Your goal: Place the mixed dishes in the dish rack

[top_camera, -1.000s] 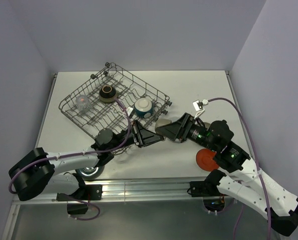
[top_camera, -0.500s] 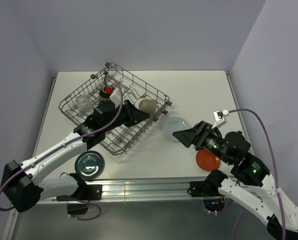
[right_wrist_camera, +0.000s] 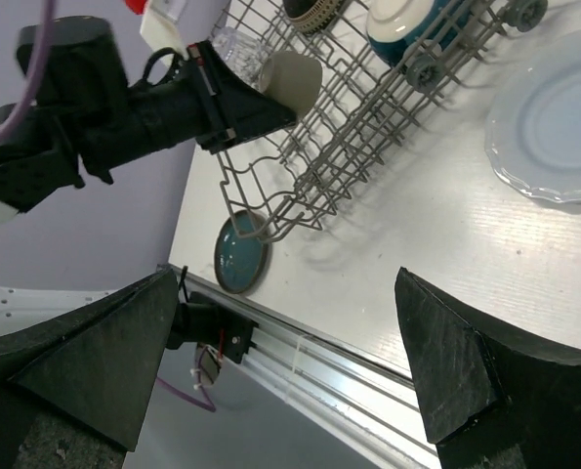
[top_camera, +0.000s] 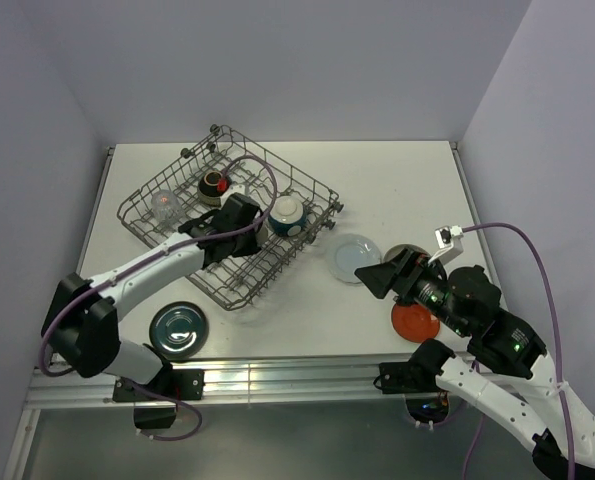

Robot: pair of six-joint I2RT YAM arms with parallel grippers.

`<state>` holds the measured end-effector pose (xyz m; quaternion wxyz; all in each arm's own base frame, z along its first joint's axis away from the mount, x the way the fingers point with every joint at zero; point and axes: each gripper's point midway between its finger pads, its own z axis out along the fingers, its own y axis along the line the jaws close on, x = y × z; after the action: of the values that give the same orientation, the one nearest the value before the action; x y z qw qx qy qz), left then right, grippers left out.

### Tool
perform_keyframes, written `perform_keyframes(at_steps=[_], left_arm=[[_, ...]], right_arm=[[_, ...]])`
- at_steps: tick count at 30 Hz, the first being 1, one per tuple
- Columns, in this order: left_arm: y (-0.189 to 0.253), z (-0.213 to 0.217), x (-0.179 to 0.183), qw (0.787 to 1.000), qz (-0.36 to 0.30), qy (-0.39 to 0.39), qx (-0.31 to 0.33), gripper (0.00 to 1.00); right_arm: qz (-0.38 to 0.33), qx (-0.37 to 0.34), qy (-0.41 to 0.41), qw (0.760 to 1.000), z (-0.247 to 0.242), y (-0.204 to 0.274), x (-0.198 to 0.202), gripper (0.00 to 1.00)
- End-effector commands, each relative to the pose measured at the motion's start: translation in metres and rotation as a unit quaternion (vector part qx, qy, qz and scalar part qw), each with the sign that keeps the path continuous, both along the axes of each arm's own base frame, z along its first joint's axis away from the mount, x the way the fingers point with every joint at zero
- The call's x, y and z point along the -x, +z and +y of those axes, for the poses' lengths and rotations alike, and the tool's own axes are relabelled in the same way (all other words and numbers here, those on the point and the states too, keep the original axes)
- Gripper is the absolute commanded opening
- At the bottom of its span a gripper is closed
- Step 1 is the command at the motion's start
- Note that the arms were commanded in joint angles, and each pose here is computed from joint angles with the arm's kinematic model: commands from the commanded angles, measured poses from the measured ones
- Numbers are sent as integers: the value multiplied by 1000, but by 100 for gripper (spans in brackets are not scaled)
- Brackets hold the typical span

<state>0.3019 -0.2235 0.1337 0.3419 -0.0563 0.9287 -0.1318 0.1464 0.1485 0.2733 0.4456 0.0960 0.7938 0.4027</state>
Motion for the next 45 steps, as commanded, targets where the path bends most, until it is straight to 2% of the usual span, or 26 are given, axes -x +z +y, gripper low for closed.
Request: perform_keyframes(at_steps=[1, 5, 11, 12, 14, 15, 18, 20, 25, 26, 27, 30, 31, 36, 40, 41, 45], left_arm=[[3, 8, -21, 999, -32, 16, -24, 0], [-9, 5, -34, 999, -24, 18, -41, 0], [-40, -3, -44, 997, 17, 12, -76, 0], [-51, -1, -43, 996, 30, 11, -86, 2], [-59, -2, -45, 995, 40, 14, -91, 15], [-67, -1, -45, 994, 49, 14, -92, 31], [-77, -2, -42, 994, 63, 10, -84, 53], [-78, -4, -42, 995, 60, 11, -75, 59], [-70, -5, -40, 996, 55, 10, -63, 76], [-68, -4, -39, 997, 55, 12, -62, 78], [-62, -4, -39, 997, 49, 12, -59, 85], [-49, 1, -35, 998, 39, 15, -54, 91], [-45, 3, -34, 998, 35, 17, -52, 97], [-15, 7, -25, 999, 14, 17, -31, 99], [17, 18, -13, 999, -16, 29, -6, 99], [38, 21, -9, 999, -40, 32, 15, 99], [80, 30, 14, 994, -83, 23, 68, 99]], right_arm=[[-15, 8, -11, 1000, -8, 9, 1, 100], [-11, 10, -10, 1000, -8, 3, 1, 100], [-1, 18, -23, 1000, -11, -5, -2, 100], [6, 17, -31, 999, -13, -7, -3, 100], [28, 40, -54, 997, -19, -19, -8, 99], [46, 46, -67, 996, -21, -26, -9, 99], [112, 109, -105, 982, -30, -62, -15, 99], [151, 153, -115, 970, -32, -88, -17, 99], [186, 211, -121, 952, -27, -124, -31, 99], [190, 215, -126, 950, -29, -131, -33, 99], [185, 209, -129, 952, -26, -132, -38, 99], [204, 191, -133, 951, -26, -150, -45, 98], [200, 171, -133, 956, -21, -150, -52, 98], [227, 101, -126, 960, -16, -170, -65, 96], [262, 75, -108, 956, -11, -188, -72, 95], [271, 68, -105, 954, -10, -195, -70, 94], [283, 19, -91, 955, -2, -205, -77, 90]])
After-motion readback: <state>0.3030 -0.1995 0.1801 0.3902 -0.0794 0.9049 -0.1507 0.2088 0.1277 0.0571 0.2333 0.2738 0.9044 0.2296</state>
